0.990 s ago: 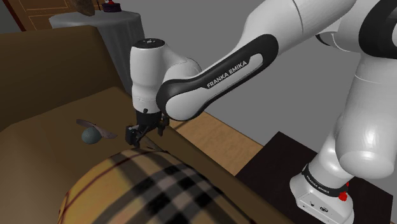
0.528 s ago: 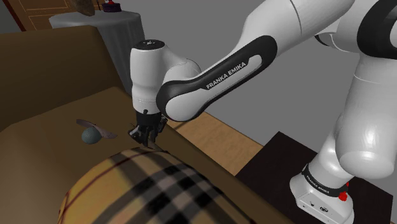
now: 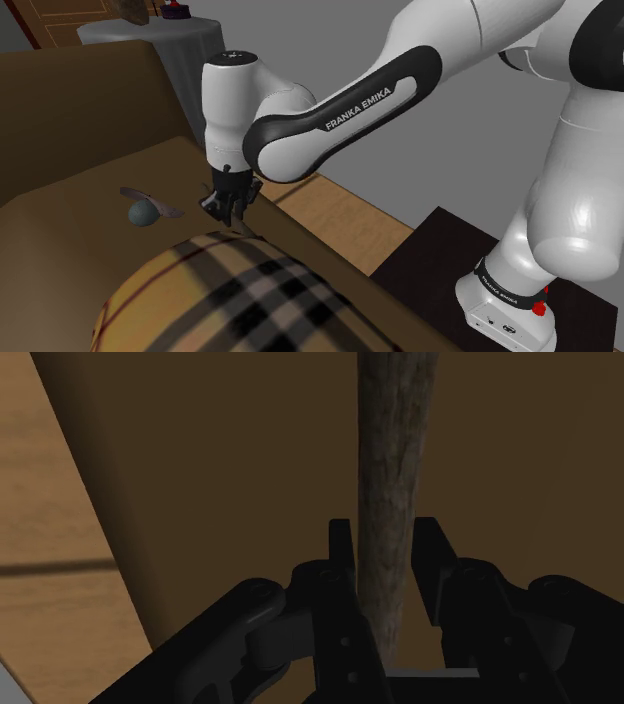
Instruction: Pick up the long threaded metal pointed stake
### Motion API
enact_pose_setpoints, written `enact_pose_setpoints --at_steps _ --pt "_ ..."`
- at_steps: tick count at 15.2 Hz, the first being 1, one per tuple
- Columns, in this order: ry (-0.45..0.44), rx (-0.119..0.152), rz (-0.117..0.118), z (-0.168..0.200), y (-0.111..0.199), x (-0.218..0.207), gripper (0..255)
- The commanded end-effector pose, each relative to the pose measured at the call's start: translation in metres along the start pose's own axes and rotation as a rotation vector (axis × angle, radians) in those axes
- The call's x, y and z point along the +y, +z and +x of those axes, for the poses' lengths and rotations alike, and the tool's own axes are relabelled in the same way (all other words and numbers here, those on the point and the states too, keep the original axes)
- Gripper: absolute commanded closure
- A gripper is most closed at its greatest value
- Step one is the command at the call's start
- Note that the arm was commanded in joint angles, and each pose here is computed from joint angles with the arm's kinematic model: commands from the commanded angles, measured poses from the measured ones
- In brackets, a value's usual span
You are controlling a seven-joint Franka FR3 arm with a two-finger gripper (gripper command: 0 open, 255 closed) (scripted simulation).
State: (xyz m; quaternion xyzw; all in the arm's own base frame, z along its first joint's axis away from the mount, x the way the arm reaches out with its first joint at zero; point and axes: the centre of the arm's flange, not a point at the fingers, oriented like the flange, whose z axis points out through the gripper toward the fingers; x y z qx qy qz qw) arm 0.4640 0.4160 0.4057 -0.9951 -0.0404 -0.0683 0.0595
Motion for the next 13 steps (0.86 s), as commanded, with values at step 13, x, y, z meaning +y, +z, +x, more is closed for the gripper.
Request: enact_pose_setpoints --at_steps 13 --pt "0.000 0.000 0.000 0.009 -0.063 -0.007 255"
